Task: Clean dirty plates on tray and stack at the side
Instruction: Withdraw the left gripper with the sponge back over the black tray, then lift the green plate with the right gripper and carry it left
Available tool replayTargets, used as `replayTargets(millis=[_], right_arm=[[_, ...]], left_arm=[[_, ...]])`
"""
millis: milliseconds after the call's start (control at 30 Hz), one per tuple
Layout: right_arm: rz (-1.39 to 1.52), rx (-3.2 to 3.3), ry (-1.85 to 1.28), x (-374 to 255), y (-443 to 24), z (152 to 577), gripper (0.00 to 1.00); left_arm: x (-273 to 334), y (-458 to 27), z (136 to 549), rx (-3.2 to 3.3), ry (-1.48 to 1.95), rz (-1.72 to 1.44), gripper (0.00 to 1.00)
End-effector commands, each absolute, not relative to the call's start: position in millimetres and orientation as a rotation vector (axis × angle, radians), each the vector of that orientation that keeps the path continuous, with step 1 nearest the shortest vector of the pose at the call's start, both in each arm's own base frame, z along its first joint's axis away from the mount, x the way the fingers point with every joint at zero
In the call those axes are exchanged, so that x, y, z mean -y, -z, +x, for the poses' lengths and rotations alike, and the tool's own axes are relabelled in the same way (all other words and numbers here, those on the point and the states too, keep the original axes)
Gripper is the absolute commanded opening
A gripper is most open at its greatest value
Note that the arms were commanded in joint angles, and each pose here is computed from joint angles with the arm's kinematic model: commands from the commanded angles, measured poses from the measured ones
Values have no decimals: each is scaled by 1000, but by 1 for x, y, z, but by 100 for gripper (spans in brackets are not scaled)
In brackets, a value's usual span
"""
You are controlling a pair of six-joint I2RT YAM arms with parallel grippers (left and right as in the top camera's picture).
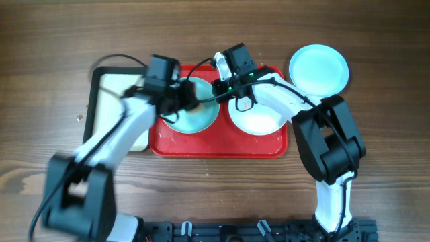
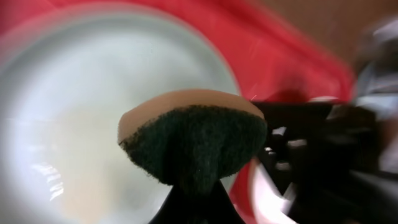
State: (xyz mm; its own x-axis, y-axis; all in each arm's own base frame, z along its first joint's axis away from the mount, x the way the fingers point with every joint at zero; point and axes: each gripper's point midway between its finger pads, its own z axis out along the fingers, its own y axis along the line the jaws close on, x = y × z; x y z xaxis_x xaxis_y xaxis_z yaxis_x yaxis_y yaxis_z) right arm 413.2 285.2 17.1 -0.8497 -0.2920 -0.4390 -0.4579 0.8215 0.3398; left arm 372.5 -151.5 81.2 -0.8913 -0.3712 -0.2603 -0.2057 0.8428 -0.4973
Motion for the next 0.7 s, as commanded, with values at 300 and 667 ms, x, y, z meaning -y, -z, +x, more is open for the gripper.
replayTargets(millis=[300,667], right_arm=[[-556,-2662,-651,-289,-9,407,29],[-506,-2691,-649,-288,-2,406,11]], left_arm=[[-59,-130,319,-2509,118,-1032,4],[-96,-122,295,-2559,48,-1052,4]])
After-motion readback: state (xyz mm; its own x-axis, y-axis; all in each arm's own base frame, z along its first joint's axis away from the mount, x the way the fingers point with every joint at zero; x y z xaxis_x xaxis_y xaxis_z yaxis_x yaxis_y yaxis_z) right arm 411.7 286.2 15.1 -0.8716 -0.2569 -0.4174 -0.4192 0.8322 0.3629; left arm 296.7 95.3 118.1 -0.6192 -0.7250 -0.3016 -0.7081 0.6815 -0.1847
